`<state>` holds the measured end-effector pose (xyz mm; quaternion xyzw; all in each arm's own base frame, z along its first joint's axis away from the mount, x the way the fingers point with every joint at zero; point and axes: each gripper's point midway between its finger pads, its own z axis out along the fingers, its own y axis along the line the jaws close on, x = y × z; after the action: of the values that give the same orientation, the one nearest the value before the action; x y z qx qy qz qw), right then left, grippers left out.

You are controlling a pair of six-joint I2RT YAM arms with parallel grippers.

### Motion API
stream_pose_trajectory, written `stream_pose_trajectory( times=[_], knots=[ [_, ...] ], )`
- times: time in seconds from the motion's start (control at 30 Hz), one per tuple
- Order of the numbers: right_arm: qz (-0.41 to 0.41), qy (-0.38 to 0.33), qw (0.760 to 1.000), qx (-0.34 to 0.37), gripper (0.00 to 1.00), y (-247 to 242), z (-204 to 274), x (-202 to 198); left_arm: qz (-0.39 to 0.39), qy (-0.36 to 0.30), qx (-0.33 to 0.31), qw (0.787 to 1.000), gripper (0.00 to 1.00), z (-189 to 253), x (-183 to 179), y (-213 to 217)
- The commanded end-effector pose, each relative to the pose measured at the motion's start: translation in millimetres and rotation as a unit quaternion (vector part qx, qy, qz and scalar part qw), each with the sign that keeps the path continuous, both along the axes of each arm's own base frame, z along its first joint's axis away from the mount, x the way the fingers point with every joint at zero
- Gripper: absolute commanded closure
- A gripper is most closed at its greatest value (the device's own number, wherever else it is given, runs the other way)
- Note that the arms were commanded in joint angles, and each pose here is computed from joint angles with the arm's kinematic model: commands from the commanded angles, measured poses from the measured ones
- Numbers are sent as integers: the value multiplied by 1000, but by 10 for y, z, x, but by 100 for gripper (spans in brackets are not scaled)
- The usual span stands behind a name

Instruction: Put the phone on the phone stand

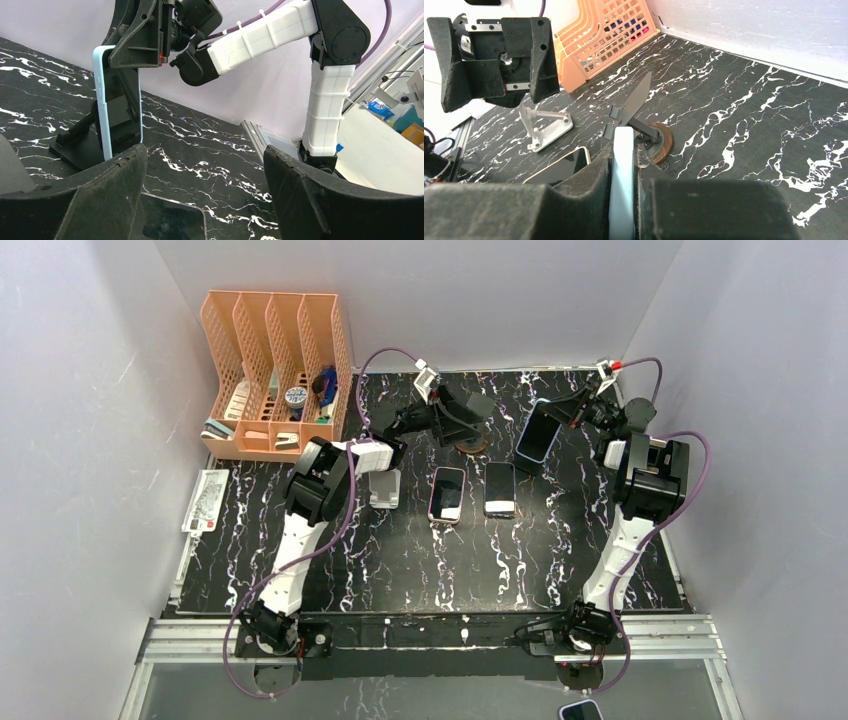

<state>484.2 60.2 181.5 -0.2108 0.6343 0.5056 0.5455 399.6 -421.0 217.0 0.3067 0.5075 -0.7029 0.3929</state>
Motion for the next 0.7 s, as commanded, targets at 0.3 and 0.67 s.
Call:
stream_pose_trajectory(
  times=[0.3, 0.67],
  knots=[
    [-6, -16, 1000, -12, 97, -27, -39, 37, -6, -55, -25, 998, 17, 234, -39, 40],
    [-3, -2, 1000, -14, 75, -35, -110, 68, -6, -55, -24, 998, 17, 235, -42, 41]
  ],
)
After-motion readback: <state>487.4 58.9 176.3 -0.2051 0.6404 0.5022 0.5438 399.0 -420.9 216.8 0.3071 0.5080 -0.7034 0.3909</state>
